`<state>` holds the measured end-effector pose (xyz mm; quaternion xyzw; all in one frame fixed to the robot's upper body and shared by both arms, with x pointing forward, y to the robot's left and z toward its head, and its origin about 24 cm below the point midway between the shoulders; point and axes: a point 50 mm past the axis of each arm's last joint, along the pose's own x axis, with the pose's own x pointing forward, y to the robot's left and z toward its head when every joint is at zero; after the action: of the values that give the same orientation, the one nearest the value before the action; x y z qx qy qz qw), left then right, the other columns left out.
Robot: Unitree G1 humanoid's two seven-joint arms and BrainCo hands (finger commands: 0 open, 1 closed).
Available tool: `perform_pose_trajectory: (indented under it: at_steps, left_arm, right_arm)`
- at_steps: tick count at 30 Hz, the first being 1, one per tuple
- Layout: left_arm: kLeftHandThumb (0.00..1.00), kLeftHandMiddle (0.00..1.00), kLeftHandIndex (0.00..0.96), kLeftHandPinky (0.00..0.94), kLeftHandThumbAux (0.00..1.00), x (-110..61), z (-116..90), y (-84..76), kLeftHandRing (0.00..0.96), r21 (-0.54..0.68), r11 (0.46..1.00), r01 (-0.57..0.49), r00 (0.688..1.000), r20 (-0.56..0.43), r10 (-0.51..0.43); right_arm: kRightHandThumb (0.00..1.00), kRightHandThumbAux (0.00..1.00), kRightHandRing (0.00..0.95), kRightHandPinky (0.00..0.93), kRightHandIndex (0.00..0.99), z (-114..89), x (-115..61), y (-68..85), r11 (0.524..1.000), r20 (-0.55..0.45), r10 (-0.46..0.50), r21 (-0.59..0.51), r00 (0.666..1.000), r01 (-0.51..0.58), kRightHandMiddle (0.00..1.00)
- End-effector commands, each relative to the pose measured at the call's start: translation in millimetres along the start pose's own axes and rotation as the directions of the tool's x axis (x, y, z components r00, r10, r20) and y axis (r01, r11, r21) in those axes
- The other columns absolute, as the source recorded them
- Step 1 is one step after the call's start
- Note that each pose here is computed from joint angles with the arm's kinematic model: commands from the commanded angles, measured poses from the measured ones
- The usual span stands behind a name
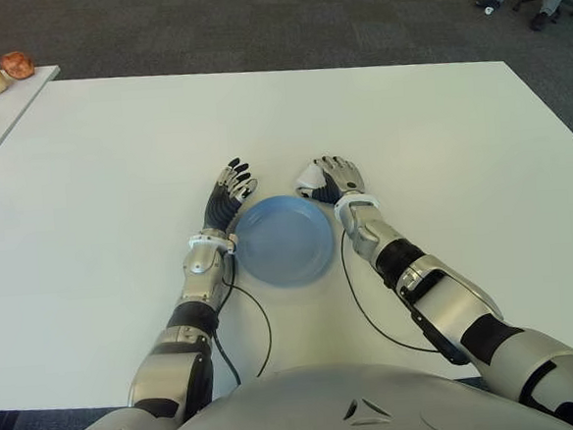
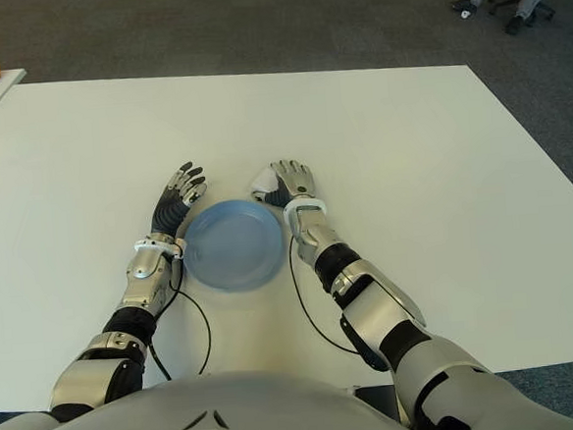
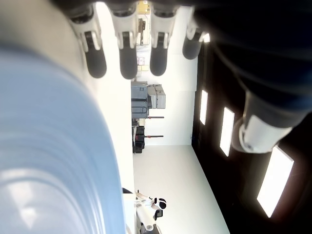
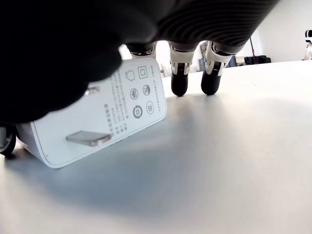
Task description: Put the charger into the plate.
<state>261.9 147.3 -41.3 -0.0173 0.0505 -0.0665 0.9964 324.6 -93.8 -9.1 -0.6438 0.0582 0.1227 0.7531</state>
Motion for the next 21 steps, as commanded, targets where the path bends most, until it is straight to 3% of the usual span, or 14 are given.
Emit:
perform_pose_trajectory:
  at_steps: [1,10,21]
  left_arm:
    - [0.0,0.156,0.084,0.193,0.569,-23.8,-33.6,-0.8,0.164,-0.03,0.999,-0.015,0.985,-0.17,0.01]
    - [0.0,0.149,0.073,0.183,0.567,-24.5,-33.6,-0.5,0.155,-0.032,0.999,-0.015,0.985,-0.17,0.009]
    - [0.0,0.148,0.071,0.183,0.567,-24.9,-33.6,-0.2,0.154,-0.035,0.999,-0.015,0.985,-0.17,0.009]
  right_arm:
    - [0.275,0.264,0.0,0.041,0.0,-6.0,-5.9,15.7,0.998,-0.017,0.058,0.018,0.998,-0.058,0.0]
    - [0.276,0.275,0.0,0.056,0.0,-7.9,-6.8,17.5,0.999,-0.006,0.049,0.016,0.999,-0.048,0.0]
    - [0.263,0.288,0.058,0.193,0.0,-8.9,-7.6,17.7,1.0,0.006,0.012,0.016,1.0,-0.012,0.016]
